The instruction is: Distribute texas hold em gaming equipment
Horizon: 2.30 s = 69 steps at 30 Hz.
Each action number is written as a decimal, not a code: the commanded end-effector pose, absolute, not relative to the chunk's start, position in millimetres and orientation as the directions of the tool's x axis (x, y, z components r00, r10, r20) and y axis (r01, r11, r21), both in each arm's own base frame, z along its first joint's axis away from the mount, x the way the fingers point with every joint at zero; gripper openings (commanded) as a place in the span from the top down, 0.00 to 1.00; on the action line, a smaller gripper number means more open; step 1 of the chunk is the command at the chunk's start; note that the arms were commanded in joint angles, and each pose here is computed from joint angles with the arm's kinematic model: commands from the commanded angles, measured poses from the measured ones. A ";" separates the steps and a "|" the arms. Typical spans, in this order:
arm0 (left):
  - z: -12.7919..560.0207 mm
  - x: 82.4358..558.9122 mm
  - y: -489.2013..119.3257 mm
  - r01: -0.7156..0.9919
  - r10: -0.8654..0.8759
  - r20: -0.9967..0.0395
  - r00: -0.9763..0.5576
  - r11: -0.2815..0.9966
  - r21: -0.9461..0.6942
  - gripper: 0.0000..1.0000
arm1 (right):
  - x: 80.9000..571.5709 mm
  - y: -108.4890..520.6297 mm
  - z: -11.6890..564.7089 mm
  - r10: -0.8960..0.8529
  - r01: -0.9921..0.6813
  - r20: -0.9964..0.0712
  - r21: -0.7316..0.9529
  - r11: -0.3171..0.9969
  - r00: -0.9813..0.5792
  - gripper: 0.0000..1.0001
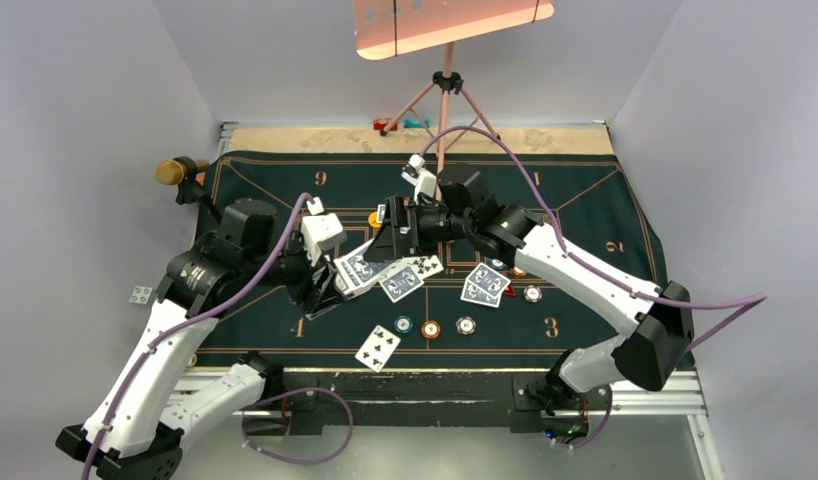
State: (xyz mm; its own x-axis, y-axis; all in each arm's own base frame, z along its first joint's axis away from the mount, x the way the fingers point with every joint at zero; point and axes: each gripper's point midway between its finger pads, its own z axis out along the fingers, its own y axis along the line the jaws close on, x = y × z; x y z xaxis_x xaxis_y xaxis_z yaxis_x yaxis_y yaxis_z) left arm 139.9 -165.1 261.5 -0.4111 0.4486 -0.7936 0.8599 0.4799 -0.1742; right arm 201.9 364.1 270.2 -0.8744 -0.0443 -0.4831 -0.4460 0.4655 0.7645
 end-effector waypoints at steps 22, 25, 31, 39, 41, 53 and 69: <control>285.1 141.3 -169.1 0.873 0.404 -0.842 -0.357 0.465 -0.146 1.00 | 212.1 356.2 286.9 0.008 -0.457 -0.508 0.781 0.425 -0.861 0.45; 284.9 141.5 -169.3 0.873 0.403 -0.842 -0.358 0.466 -0.148 1.00 | 213.5 354.5 290.2 0.016 -0.461 -0.517 0.777 0.428 -0.856 0.46; 283.0 141.6 -169.1 0.872 0.405 -0.840 -0.360 0.467 -0.149 1.00 | 220.6 346.1 299.7 0.046 -0.475 -0.552 0.755 0.452 -0.833 0.51; 283.9 141.2 -169.2 0.872 0.403 -0.842 -0.359 0.466 -0.149 1.00 | 224.6 339.6 313.6 0.060 -0.506 -0.592 0.732 0.457 -0.804 0.55; 283.5 141.1 -169.1 0.872 0.403 -0.842 -0.359 0.466 -0.149 1.00 | 224.4 339.3 315.2 0.060 -0.510 -0.597 0.729 0.456 -0.800 0.55; 282.9 141.8 -169.1 0.872 0.404 -0.842 -0.359 0.468 -0.147 1.00 | 225.9 338.1 321.8 0.034 -0.548 -0.642 0.680 0.487 -0.766 0.58; 283.3 142.2 -170.4 0.865 0.392 -0.840 -0.375 0.474 -0.166 1.00 | 224.7 325.7 304.6 -0.006 -0.513 -0.627 0.631 0.583 -0.779 0.34</control>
